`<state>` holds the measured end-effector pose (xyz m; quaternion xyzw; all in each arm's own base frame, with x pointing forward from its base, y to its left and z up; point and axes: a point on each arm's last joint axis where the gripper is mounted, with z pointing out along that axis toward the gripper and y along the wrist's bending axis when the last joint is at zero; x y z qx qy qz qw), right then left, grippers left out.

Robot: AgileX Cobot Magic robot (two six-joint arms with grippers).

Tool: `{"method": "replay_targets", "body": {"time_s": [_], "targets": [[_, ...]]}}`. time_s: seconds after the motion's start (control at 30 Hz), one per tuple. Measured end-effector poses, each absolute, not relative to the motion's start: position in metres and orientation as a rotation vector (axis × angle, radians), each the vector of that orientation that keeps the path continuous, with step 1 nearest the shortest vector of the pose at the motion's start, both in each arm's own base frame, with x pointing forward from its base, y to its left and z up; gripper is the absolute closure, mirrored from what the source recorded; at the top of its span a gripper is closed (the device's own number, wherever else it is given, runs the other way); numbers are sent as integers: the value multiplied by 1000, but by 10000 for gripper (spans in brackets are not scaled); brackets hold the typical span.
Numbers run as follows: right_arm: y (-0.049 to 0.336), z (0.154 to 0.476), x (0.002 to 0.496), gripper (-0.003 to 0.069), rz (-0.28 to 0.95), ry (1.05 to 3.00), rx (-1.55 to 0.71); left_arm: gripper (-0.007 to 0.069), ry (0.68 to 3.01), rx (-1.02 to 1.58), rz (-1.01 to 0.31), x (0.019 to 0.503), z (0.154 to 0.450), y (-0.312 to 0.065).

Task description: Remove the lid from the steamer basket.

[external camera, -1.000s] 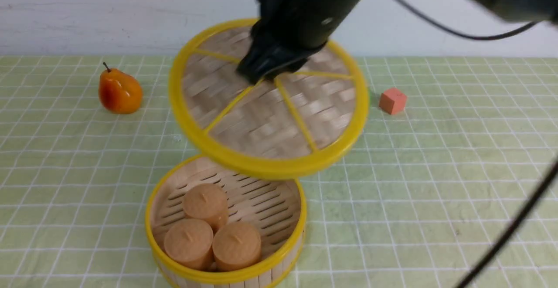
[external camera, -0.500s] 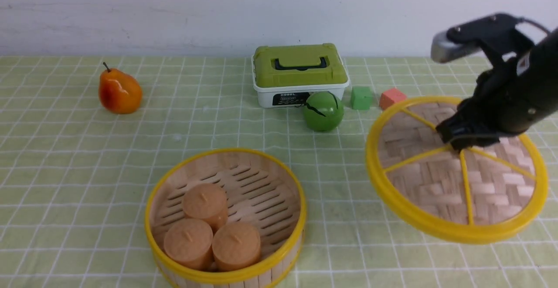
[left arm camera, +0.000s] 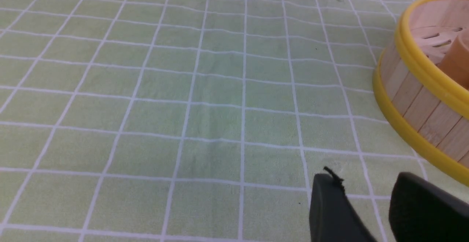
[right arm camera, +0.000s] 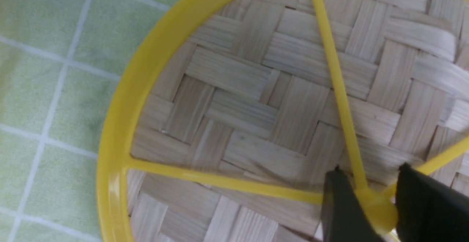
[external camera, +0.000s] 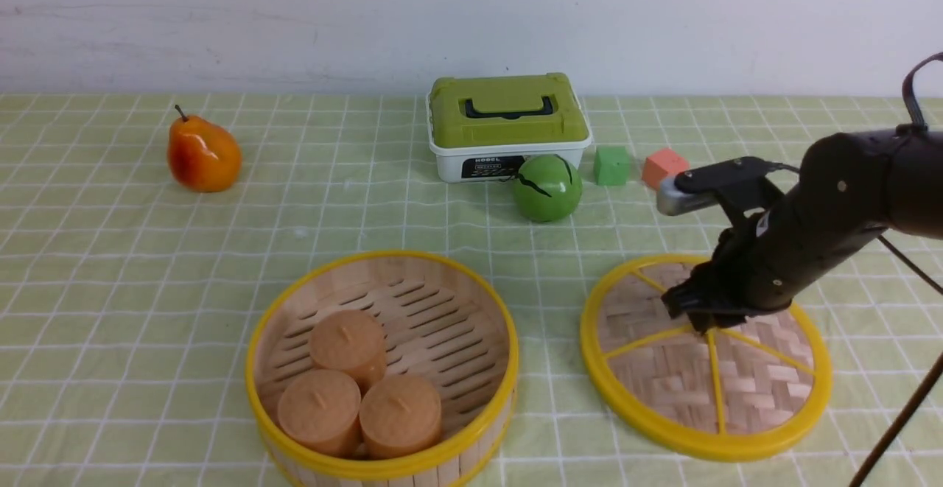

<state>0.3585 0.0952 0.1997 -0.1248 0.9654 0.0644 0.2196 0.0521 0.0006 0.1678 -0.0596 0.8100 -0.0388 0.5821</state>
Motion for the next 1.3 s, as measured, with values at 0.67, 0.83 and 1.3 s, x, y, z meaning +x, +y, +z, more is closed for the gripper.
{"method": "replay_targets", "body": {"time_s": [0.67,0.83,1.3], "targets": [[56,368,192,432,243,2187,-319,386,1892,-139,-91,52,168,1],[41,361,128,664,250,2084,-312,386,1892,-139,-91,52,168,1],[23,365,62,678,229,1888,-308,386,1892,-139,-91,52,168,1]]}}
